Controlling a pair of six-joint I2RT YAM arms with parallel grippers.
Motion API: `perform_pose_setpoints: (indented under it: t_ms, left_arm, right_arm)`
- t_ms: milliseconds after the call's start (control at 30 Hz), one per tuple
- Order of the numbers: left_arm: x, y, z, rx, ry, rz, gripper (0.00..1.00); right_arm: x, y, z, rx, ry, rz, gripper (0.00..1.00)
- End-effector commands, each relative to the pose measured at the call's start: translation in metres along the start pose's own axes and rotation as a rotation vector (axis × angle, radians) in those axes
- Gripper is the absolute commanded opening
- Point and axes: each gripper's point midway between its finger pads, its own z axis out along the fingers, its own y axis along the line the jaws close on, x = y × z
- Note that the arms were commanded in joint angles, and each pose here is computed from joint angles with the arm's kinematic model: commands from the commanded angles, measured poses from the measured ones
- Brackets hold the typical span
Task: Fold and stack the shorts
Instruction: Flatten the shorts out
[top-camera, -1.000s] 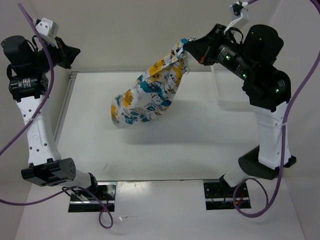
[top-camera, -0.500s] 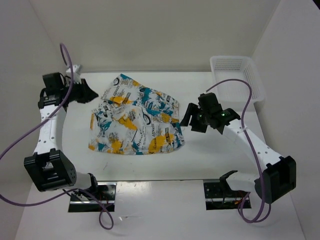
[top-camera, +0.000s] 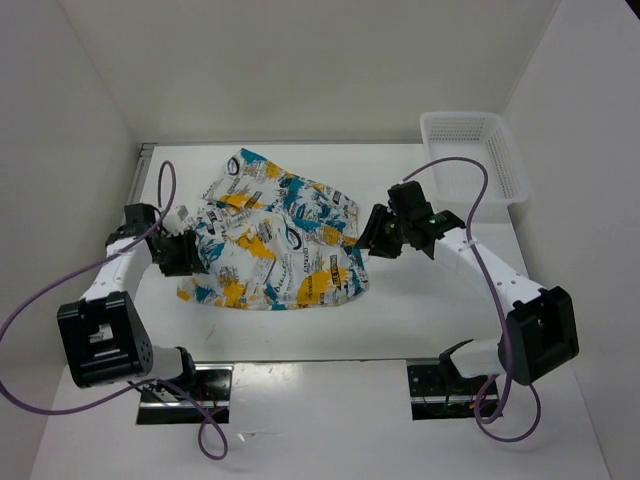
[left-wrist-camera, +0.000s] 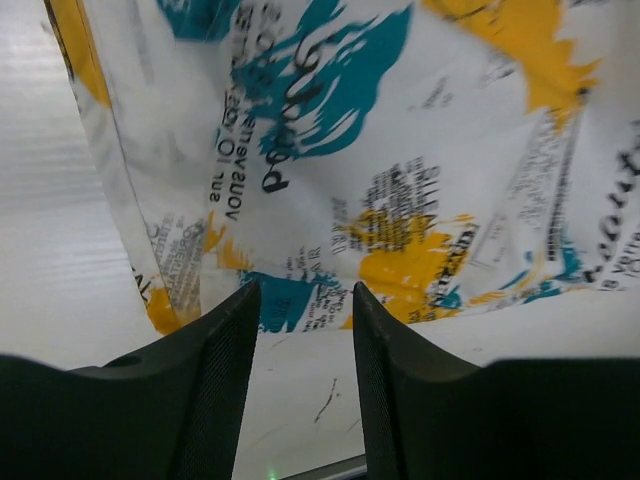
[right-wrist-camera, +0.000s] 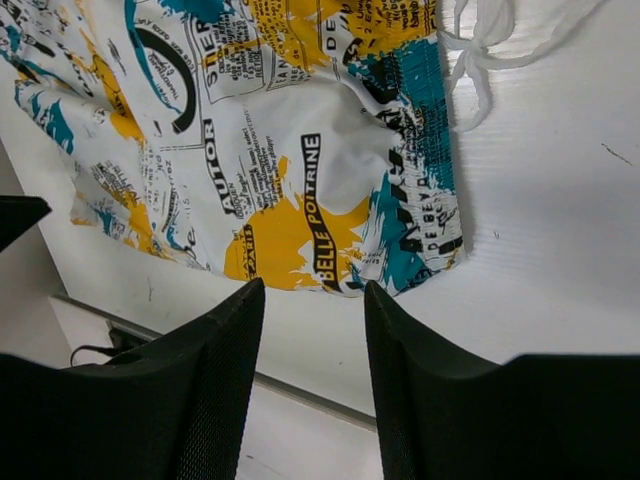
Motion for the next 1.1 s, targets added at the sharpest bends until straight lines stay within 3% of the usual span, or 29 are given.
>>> perform_pose_setpoints:
  t_ms: [0, 367, 533, 600, 667, 767, 900, 1067]
  left_arm:
    - [0.01, 0.02, 0.023, -0.066, 0.034, 0.001, 0.5]
    - [0.023, 0.044, 0.056, -0.188, 0.19, 0.014, 0.53]
    - [0.015, 0.042, 0.048, -0.217, 0.144, 0.048, 0.6]
    - [0.019, 0.04, 0.049, -0.206, 0.152, 0.045, 0.54]
    - [0.023, 0.038, 0.054, -0.185, 0.171, 0.038, 0.31]
    - [0.023, 0.036, 0.054, -0.174, 0.171, 0.037, 0.12]
    - [0.021, 0.033, 0.05, -0.166, 0.16, 0.039, 0.0]
    - [0.013, 0.03, 0.036, -0.176, 0.135, 0.047, 0.0]
  right_arm:
    - [-0.014, 0.012, 0.005, -0.049, -0.036, -0.026, 0.5]
    - [-0.019, 0.016, 0.007, -0.047, -0.035, -0.046, 0.51]
    - [-0.019, 0.016, 0.007, -0.047, -0.035, -0.055, 0.51]
    - [-0.019, 0.016, 0.007, -0.047, -0.035, -0.055, 0.51]
    - [-0.018, 0.014, 0.01, -0.041, -0.029, -0.062, 0.51]
    - [-0.018, 0.014, 0.01, -0.041, -0.029, -0.062, 0.51]
    - [-0.021, 0.016, 0.008, -0.047, -0.036, -0.073, 0.51]
    - [-0.021, 0.016, 0.008, -0.047, -0.036, -0.073, 0.51]
